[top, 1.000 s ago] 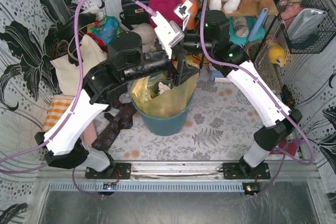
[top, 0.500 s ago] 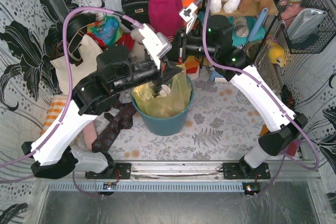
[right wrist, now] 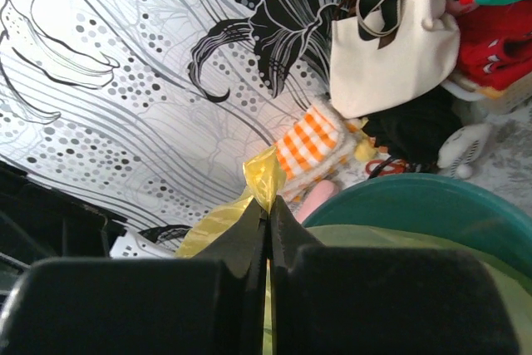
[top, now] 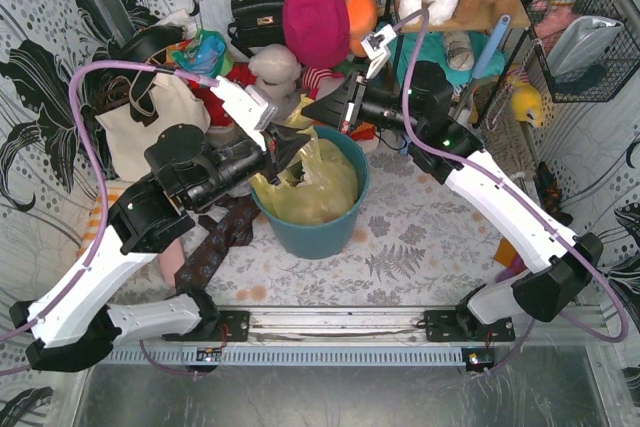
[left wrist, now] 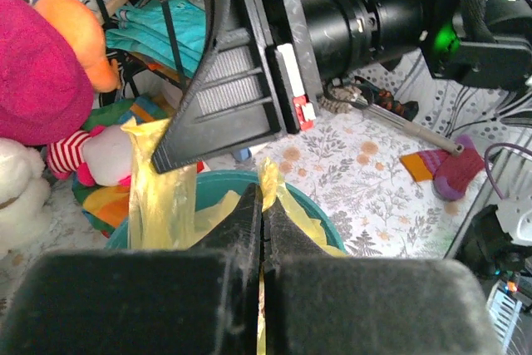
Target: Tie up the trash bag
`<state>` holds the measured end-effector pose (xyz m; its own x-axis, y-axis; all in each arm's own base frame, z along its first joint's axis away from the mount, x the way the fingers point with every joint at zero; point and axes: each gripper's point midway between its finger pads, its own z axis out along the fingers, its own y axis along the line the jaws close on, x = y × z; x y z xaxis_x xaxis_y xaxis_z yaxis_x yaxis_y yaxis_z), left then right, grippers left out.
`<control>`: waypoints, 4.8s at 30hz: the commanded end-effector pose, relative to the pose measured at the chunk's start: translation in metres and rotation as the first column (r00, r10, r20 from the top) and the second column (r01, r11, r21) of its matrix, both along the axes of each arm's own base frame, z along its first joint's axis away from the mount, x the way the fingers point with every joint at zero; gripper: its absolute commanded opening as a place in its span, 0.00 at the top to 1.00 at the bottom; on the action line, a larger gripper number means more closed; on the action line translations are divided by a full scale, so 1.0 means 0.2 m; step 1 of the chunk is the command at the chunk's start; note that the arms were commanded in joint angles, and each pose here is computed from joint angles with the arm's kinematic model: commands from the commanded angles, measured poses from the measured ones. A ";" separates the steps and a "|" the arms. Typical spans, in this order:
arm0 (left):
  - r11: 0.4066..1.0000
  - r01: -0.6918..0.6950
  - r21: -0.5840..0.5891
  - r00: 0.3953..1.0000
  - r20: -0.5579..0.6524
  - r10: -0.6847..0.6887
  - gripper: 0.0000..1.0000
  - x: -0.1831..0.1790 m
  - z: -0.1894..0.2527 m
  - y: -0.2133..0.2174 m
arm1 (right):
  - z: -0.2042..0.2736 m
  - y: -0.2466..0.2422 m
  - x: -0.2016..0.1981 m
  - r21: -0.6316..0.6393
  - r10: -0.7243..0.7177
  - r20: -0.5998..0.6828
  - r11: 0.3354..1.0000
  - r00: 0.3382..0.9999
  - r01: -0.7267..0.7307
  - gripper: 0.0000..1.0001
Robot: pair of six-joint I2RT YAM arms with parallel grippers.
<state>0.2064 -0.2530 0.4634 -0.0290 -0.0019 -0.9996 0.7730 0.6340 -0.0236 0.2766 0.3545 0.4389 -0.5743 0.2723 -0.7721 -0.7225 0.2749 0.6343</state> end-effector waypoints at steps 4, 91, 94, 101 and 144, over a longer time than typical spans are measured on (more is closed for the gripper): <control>0.993 -0.071 -0.099 0.992 0.093 0.081 1.00 0.07 0.13 0.02 | 0.18 -0.01 -0.09 0.154 -0.036 0.008 0.987 0.999 0.034 1.00; 0.951 -0.228 -0.208 0.973 -0.011 0.230 1.00 0.13 -0.05 0.21 | 0.04 0.03 -0.53 -0.184 0.374 0.492 0.927 0.786 -0.326 1.00; 0.954 -0.221 -0.202 0.975 -0.011 0.224 1.00 0.13 -0.06 0.20 | -0.01 0.03 -0.52 -0.212 0.383 0.470 0.924 0.795 -0.320 1.00; 0.956 -0.212 -0.201 0.977 -0.009 0.215 1.00 0.13 -0.05 0.19 | -0.10 0.04 -0.51 -0.269 0.398 0.413 0.913 0.819 -0.307 1.00; 0.969 -0.171 -0.176 0.985 -0.013 0.171 1.00 0.10 -0.07 0.16 | -0.26 0.17 -0.26 -0.438 0.064 0.467 0.883 0.882 0.167 1.00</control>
